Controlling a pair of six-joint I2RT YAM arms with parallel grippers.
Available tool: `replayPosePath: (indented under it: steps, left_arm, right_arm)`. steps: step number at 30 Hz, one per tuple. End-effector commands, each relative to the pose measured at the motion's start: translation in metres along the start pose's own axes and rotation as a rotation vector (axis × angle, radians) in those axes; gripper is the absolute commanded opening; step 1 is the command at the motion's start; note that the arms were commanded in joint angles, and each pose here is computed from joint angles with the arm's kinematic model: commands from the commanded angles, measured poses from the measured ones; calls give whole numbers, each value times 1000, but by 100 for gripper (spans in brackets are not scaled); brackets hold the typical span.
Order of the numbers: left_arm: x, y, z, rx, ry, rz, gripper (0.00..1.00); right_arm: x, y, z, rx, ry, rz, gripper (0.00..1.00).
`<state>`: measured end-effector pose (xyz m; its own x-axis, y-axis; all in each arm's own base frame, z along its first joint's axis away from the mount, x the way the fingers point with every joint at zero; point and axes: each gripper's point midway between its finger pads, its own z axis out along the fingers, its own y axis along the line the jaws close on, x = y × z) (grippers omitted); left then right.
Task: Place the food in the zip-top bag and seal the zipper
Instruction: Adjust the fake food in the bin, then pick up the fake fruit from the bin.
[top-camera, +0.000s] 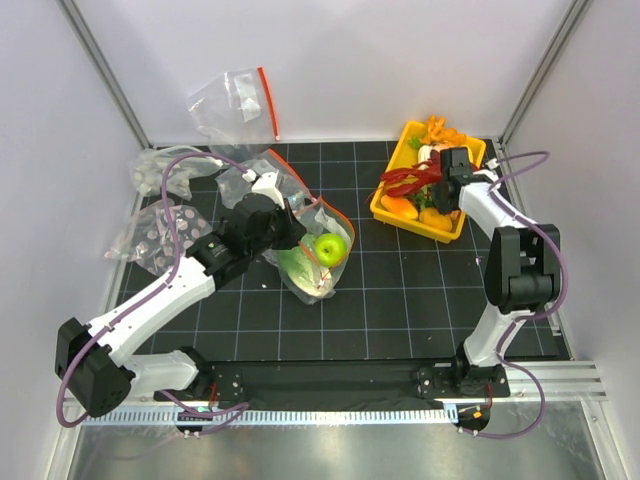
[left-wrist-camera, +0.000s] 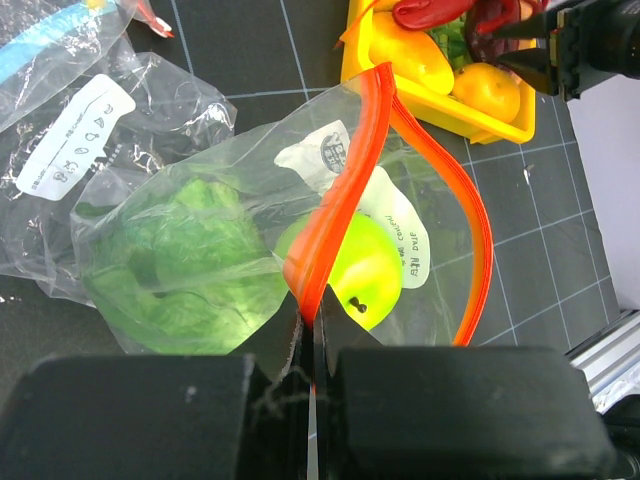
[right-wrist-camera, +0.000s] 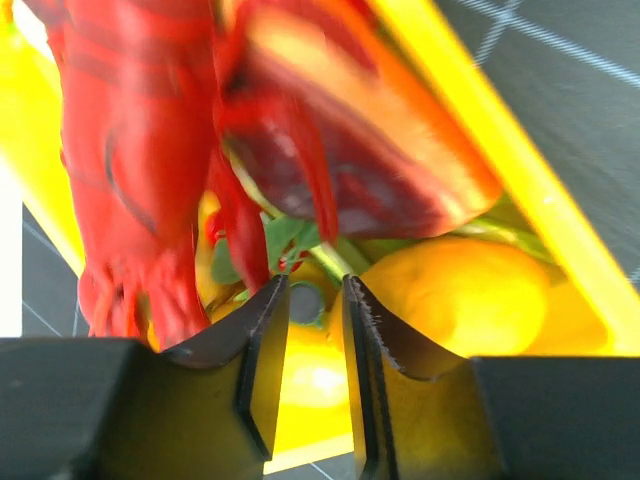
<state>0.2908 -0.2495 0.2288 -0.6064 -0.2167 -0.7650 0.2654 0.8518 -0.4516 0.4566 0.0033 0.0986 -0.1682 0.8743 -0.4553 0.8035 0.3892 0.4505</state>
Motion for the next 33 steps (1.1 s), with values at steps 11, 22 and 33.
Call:
replayPosePath:
  steps: [11,22,33]
  left_arm:
    - [-21,-8,-8,30,-74,11,0]
    - [-21,-1,-7,2,-79,21,0]
    - [-23,-7,-12,27,-78,19,0]
  right_arm:
    - [-31,17,-41,-108,-138,-53,53]
    - [-27,29,-61,-284,-242,-617,66]
    - [-8,6,-27,-171,-209,-753,94]
